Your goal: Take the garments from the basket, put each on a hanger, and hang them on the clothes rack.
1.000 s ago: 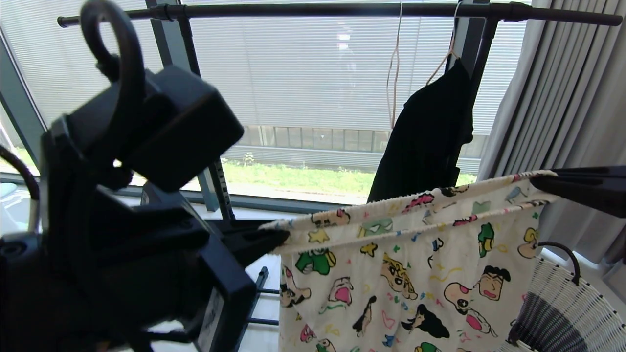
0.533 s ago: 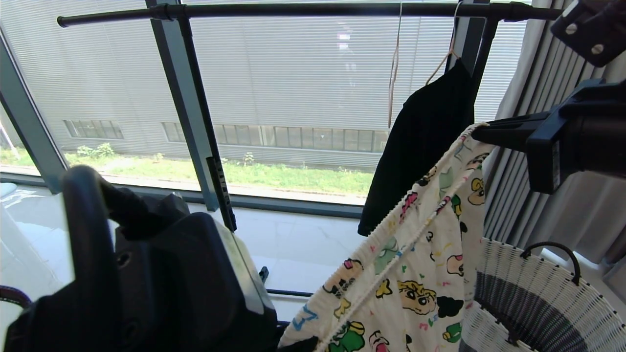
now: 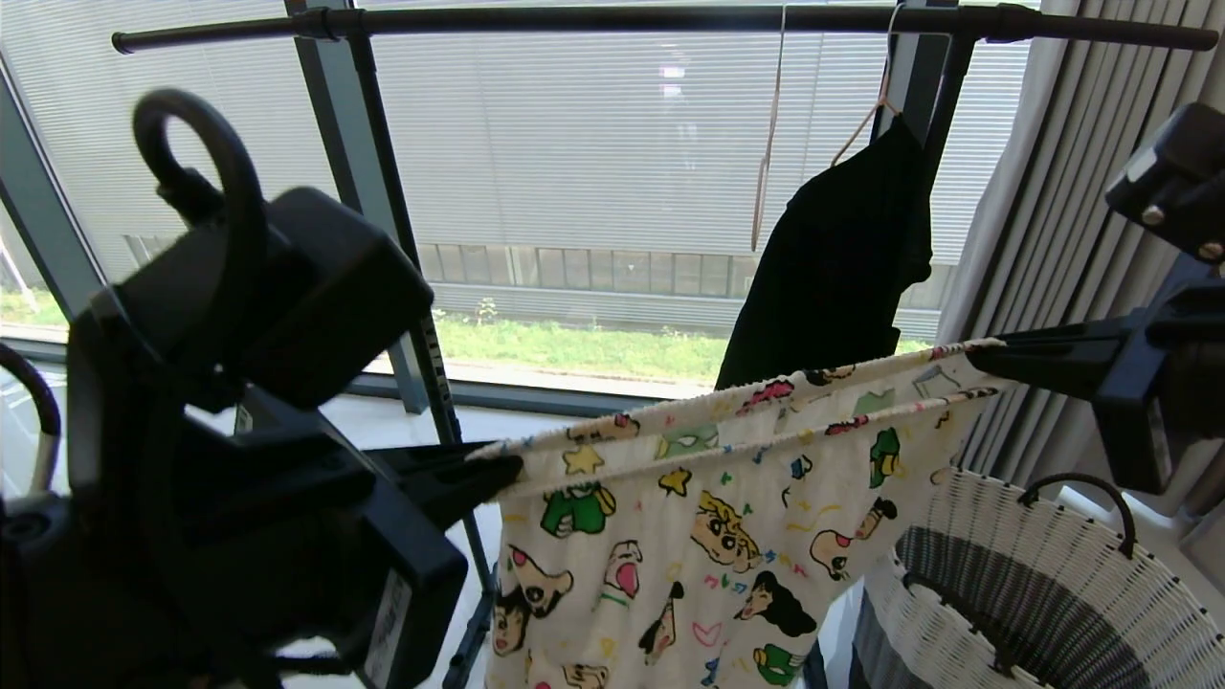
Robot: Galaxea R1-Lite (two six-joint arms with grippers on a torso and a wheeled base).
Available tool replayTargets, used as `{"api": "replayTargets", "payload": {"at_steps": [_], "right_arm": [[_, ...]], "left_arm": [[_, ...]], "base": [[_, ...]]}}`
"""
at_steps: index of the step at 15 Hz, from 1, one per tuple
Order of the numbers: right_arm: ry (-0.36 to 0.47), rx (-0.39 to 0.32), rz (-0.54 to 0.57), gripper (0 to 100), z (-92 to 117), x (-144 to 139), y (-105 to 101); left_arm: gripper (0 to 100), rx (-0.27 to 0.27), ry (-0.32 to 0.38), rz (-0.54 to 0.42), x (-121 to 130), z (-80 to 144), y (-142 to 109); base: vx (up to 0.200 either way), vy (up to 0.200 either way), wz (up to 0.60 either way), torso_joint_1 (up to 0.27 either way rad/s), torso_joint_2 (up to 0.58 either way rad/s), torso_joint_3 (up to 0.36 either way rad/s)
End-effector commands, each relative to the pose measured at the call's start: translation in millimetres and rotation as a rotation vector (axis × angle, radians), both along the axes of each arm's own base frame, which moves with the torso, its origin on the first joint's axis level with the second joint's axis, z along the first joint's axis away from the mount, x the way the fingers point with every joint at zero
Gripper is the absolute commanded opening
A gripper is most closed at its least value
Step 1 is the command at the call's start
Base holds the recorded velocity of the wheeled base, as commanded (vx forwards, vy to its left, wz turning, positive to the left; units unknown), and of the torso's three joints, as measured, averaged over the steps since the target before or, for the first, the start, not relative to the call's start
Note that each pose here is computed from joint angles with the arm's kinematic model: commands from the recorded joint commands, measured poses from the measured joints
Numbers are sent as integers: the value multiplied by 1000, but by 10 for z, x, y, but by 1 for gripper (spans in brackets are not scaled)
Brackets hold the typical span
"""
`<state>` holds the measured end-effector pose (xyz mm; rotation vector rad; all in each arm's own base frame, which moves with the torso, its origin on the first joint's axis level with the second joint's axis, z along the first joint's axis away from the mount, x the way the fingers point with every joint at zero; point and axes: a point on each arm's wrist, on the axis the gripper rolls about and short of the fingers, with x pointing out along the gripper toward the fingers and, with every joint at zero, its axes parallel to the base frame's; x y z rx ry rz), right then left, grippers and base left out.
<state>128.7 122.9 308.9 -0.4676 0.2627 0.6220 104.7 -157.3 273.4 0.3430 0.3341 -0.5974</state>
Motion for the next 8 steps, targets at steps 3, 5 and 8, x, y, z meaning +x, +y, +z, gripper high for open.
{"api": "replayTargets", "payload": {"at_steps": [3, 5, 8], "right_arm": [[-27, -4, 11, 0, 44, -127, -124], [-3, -27, 13, 100, 15, -159, -153], [5, -34, 31, 100, -70, -314, -277]], "left_arm": [[0, -69, -49, 66, 143, 115, 11], [0, -59, -41, 56, 145, 86, -30], [0, -39, -32, 58, 179, 46, -75]], "base": [[0, 0, 0, 0, 0, 0], [0, 0, 0, 0, 0, 0], [0, 0, 0, 0, 0, 0]]}}
